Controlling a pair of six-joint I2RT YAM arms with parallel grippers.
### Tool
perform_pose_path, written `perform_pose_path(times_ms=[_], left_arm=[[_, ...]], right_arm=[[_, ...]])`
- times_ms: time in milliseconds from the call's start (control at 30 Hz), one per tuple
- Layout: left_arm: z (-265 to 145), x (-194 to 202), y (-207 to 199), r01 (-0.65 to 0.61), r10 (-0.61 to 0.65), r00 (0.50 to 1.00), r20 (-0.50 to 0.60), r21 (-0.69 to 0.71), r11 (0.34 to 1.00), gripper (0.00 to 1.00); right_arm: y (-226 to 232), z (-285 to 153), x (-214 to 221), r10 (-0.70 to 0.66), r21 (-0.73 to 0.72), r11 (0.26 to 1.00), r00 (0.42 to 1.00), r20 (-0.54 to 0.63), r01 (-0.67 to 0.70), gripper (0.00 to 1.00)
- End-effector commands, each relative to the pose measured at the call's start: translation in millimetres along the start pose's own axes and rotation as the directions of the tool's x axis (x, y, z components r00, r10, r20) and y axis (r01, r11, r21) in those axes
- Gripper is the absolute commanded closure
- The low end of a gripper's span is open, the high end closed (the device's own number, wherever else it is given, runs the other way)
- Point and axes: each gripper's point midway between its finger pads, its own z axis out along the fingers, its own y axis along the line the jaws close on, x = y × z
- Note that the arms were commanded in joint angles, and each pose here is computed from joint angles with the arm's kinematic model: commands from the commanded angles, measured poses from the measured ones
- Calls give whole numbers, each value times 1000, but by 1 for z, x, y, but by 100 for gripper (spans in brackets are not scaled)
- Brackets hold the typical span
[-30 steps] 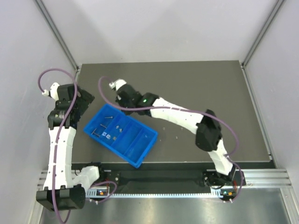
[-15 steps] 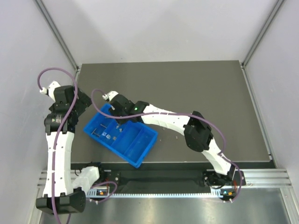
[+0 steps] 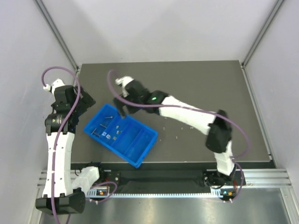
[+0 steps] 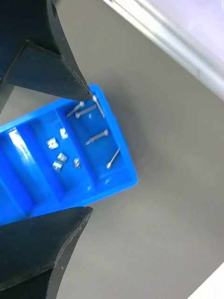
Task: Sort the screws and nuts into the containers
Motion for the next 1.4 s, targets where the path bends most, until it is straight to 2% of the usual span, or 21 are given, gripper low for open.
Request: perform_pose_path(times_ms=[0, 33, 67, 100, 133, 200, 233, 300, 333, 500, 633, 733, 867, 967, 1233, 1367], left_arm=[[-1, 0, -38, -80, 80, 997, 6, 217, 973, 1], [1, 8, -46, -88, 96, 995, -20, 264, 960, 1], [3, 9, -52, -96, 105, 994, -16, 289, 953, 1], [7, 15, -58, -105, 124, 992, -39, 318, 942, 1], [9, 21, -61, -111, 138, 989, -57, 338, 934, 2], [16, 26, -69, -128, 165, 984, -73, 361, 924, 3], [17, 28, -70, -133, 172, 982, -76, 365, 922, 3], [21, 27, -74, -148, 184, 981, -64, 372, 916, 4], [23, 26, -75, -152, 187, 980, -60, 371, 916, 4], [36, 28, -73, -173, 206, 977, -61, 346, 922, 4], [50, 31, -68, -183, 211, 976, -57, 311, 932, 4], [59, 33, -61, -190, 213, 975, -58, 268, 944, 4], [62, 36, -65, -184, 212, 975, -70, 283, 941, 4], [63, 36, -65, -190, 217, 974, -69, 278, 942, 4], [65, 37, -63, -192, 219, 973, -72, 270, 943, 4], [65, 37, -60, -197, 222, 972, -72, 259, 946, 4]], right_arm=[[-58, -110, -72, 125, 85, 985, 961, 245, -150, 4], [-97, -109, -47, 176, 165, 963, 961, 213, -213, 4], [-121, -119, -38, 199, 231, 940, 952, 231, -252, 4], [-157, -147, -38, 237, 290, 902, 928, 289, -321, 4], [-182, -144, 1, 278, 359, 864, 929, 243, -353, 4], [-232, -177, 27, 329, 459, 775, 897, 294, -435, 4], [-248, -175, 68, 366, 515, 735, 897, 248, -442, 4], [-282, -200, 98, 410, 581, 644, 866, 287, -497, 4], [-291, -199, 133, 442, 619, 612, 862, 248, -492, 4], [-323, -215, 209, 540, 692, 488, 807, 239, -531, 7], [-321, -202, 227, 577, 683, 483, 786, 223, -548, 12], [-324, -195, 241, 594, 698, 462, 776, 215, -547, 20], [-332, -188, 249, 605, 711, 432, 763, 228, -555, 35], [-335, -182, 255, 630, 719, 413, 745, 218, -559, 41], [-331, -170, 270, 666, 720, 417, 726, 173, -554, 49], [-332, -172, 282, 677, 741, 391, 716, 172, -547, 50]])
